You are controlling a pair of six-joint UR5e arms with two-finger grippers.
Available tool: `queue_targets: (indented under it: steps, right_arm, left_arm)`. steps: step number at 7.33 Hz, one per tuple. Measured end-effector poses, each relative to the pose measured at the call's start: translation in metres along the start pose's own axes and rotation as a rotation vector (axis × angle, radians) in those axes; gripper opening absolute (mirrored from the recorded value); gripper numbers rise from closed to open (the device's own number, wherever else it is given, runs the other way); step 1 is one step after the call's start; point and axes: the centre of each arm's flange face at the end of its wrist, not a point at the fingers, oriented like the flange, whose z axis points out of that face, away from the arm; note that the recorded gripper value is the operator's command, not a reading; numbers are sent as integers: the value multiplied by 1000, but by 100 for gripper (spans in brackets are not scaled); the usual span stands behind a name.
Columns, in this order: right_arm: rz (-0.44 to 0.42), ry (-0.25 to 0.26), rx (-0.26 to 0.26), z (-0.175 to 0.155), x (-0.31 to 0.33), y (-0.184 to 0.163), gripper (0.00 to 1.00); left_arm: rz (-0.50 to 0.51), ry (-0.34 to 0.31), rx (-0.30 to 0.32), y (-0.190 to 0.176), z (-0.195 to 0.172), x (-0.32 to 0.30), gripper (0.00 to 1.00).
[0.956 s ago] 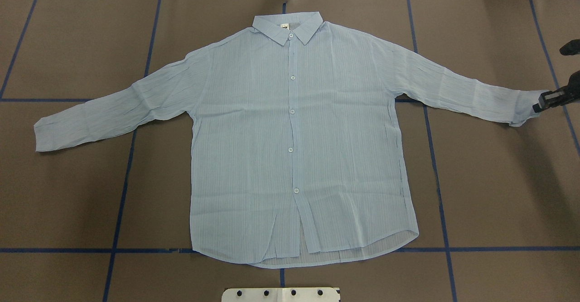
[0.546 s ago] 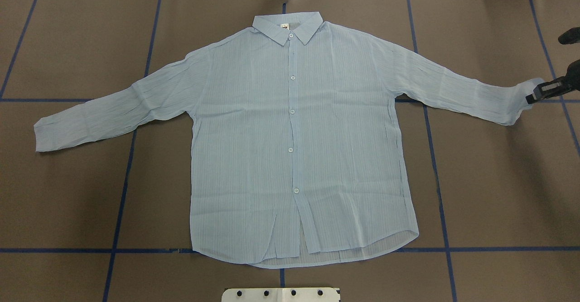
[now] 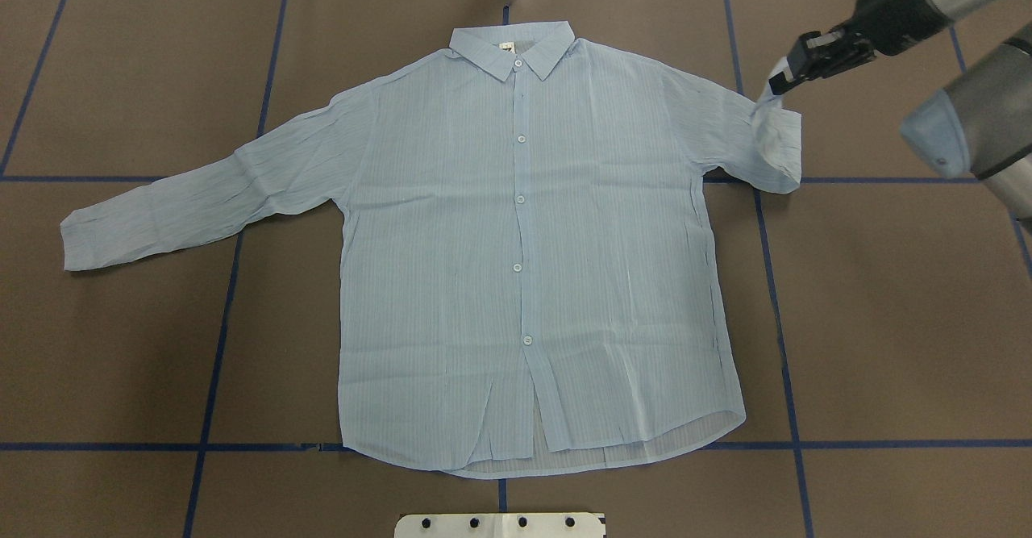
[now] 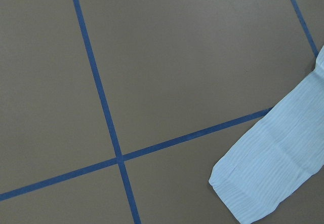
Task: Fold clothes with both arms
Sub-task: 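Carry the grasped sleeve with the right gripper across the shirt front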
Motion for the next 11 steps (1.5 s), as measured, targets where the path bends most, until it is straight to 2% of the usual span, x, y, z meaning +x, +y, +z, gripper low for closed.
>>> queue_targets:
  steps: [2,3,5,7,9,10,11]
  right_arm:
    - [-47,-2,9,17,-127,-53,0]
    - [-69,2,7,28,-173,-68,0]
    - [-103,49,-1,89,-231,-79,0]
    - [-120,104,-25,154,-263,-74,0]
    - [-122,194,-60,231,-295,-75,0]
    - [-132,245,-70,268,-317,-72,99]
    - [-161,296,-59,301,-344,-57,100]
  left_arm:
    - [-8,0,-7,4,3,-5,100]
    - [-14,0,-12,6,6,-8,100]
    - [-22,0,-20,9,12,-16,100]
    - [-23,1,-21,14,19,-24,100]
    - [-24,1,-22,16,23,-30,100]
    - [-25,1,-24,17,25,-31,100]
    - [-27,1,-25,17,26,-32,100]
